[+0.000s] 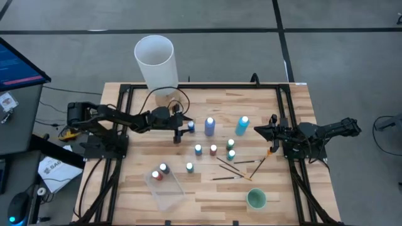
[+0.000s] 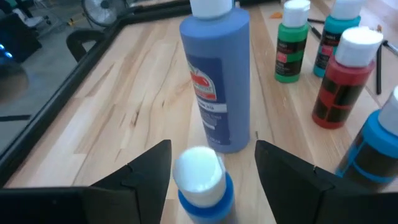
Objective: Pick & Place Paint Supplies
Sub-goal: Put the dark blue paint bottle into the transparent bin
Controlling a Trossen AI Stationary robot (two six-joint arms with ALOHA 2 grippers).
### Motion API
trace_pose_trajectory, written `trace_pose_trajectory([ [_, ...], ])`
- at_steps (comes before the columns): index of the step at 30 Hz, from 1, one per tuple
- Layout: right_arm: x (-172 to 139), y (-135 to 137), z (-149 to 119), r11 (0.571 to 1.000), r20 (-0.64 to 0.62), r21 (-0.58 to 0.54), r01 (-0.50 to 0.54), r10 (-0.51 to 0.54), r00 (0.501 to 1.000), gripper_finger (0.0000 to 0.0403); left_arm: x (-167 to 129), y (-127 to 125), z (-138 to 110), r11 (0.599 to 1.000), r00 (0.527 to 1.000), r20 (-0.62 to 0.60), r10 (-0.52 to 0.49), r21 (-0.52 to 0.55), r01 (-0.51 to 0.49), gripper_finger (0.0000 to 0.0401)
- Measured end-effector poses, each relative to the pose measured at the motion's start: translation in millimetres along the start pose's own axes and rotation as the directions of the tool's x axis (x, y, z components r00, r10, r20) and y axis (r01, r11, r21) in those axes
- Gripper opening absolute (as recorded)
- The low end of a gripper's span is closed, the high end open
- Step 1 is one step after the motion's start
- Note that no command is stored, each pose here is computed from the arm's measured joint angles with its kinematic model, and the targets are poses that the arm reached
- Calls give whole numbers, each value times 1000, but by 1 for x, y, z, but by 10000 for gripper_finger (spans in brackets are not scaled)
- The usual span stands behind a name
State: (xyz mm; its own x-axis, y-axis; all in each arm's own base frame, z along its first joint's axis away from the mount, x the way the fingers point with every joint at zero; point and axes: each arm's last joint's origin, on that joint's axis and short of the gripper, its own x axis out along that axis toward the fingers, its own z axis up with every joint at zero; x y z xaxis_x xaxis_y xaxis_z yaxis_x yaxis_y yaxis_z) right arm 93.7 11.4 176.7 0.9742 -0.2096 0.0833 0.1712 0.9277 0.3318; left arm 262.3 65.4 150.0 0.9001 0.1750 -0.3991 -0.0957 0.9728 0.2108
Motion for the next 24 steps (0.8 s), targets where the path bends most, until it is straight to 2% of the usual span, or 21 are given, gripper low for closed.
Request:
trace_pose_trajectory([
  [13, 0, 0, 0, 1000, 0, 0, 0, 0, 1000, 8, 0, -1, -3, 1000, 1000, -29, -11, -3, 11, 172],
  [24, 0, 0, 0, 1000, 0, 0, 0, 0, 1000, 8, 0, -1, -3, 1000, 999, -32, -16, -4, 16, 114],
])
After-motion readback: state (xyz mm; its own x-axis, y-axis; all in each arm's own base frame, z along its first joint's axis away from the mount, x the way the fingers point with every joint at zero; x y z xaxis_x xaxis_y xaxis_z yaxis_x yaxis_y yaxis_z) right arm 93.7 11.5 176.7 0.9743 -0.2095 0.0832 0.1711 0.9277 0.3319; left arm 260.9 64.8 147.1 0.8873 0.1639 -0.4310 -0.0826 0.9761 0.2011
